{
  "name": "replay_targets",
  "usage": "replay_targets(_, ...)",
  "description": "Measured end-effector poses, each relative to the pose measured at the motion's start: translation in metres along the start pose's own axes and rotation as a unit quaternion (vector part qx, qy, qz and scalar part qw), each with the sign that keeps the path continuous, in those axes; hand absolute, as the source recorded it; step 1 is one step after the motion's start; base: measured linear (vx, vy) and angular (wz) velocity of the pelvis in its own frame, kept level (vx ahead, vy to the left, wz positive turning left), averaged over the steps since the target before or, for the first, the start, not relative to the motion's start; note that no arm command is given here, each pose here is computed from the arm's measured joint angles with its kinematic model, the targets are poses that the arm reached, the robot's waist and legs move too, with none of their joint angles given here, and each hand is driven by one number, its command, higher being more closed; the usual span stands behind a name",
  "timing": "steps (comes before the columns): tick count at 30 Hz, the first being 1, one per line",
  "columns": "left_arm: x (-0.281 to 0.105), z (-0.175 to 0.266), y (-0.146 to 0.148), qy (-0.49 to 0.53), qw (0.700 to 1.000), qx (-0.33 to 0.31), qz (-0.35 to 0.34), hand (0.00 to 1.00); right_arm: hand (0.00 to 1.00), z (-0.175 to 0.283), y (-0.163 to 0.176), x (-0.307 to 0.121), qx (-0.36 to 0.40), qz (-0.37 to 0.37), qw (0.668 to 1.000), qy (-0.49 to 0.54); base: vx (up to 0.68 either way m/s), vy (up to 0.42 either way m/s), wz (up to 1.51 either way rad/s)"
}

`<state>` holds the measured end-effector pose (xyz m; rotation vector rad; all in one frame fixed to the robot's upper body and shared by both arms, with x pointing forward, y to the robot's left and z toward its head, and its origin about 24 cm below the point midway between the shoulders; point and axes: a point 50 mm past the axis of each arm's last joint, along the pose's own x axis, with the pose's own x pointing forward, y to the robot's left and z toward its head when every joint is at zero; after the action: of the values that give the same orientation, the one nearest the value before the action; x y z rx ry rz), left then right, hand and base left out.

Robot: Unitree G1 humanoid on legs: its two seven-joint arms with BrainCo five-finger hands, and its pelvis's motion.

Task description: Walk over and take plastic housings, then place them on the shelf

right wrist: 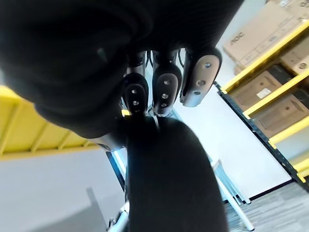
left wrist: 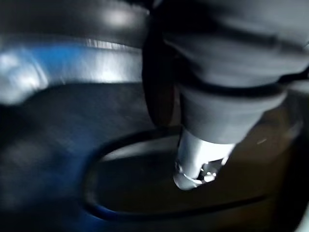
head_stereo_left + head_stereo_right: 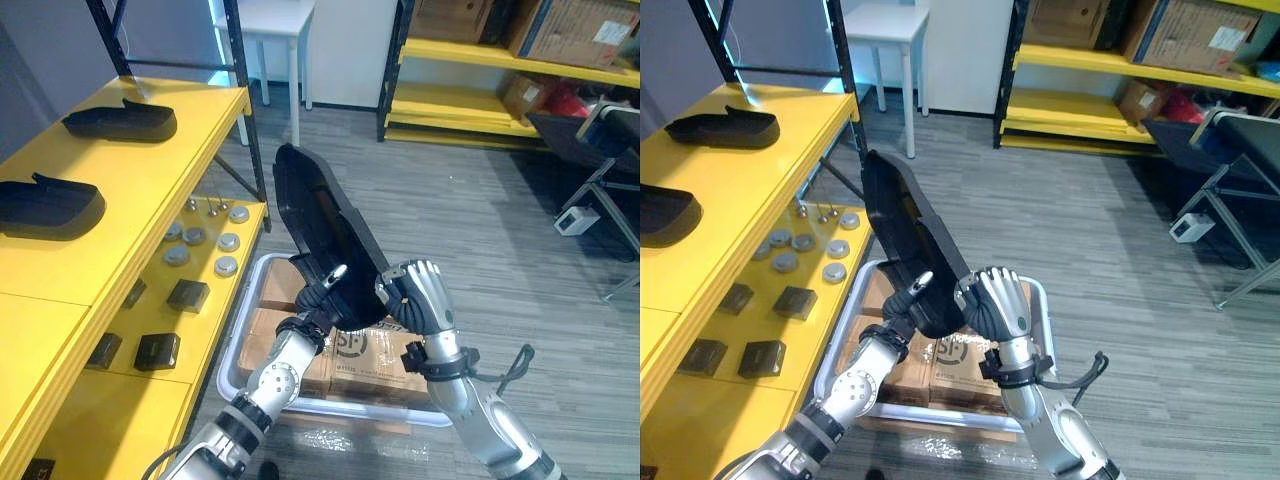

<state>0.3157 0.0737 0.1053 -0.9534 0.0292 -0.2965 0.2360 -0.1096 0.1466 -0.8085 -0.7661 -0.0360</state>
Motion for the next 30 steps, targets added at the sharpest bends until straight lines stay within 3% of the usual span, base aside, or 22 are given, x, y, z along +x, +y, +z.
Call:
replay_targets(6,-0.036,0.009,0.006,-0.065,0.998,-0.019,0.001,1.0,1.0,0.023,0.006,-0.029,0.071,0.01,0.997,0.001,-0.01,0.009,0.05)
replay_targets(10,-0.067,0.002,0.023,-0.072,0.997,-0.002,0.037,1.0,1.0,0.026,0.017,-0.057,0.137,0.035,0.989,0.051,0.01,0.009,0.28)
replay_targets(11,-0.077,-0.001,0.029,-0.07,0.996,0.011,0.051,1.0,0.0,0.026,0.021,-0.066,0.154,0.049,0.984,0.069,0.01,0.003,0.23)
replay_targets(15,-0.101,0.0,0.046,-0.089,0.989,0.057,0.099,1.0,0.0,0.024,0.037,-0.093,0.207,0.108,0.965,0.12,0.0,-0.002,0.29)
replay_targets(18,-0.111,0.003,0.044,-0.121,0.98,0.117,0.111,1.0,0.0,0.013,0.061,-0.131,0.248,0.195,0.925,0.21,-0.01,0.001,0.88)
replay_targets(20,-0.114,0.001,0.038,-0.137,0.976,0.125,0.116,1.0,0.0,0.011,0.063,-0.134,0.265,0.196,0.915,0.232,0.01,0.02,0.89)
replay_targets(21,-0.12,0.002,0.041,-0.149,0.962,0.172,0.149,1.0,0.0,0.009,0.063,-0.129,0.287,0.175,0.91,0.241,0.02,0.026,0.41)
replay_targets(24,-0.142,0.014,0.059,-0.175,0.894,0.325,0.253,1.0,0.0,0.007,0.06,-0.115,0.344,0.113,0.897,0.254,0.04,0.001,0.16)
replay_targets(26,-0.156,0.03,0.071,-0.197,0.808,0.449,0.326,1.0,0.0,0.006,0.057,-0.112,0.411,0.07,0.868,0.269,0.06,-0.032,0.29)
replay_targets(27,-0.159,0.034,0.073,-0.202,0.791,0.466,0.341,1.0,0.0,0.006,0.057,-0.112,0.423,0.065,0.862,0.271,0.05,-0.029,0.25)
replay_targets(28,-0.167,0.042,0.078,-0.213,0.747,0.506,0.375,1.0,0.0,0.005,0.056,-0.112,0.45,0.053,0.847,0.278,0.05,-0.026,0.21)
replay_targets(30,-0.183,0.055,0.084,-0.233,0.691,0.53,0.434,1.0,0.0,0.003,0.055,-0.114,0.491,0.03,0.821,0.291,0.06,-0.031,0.23)
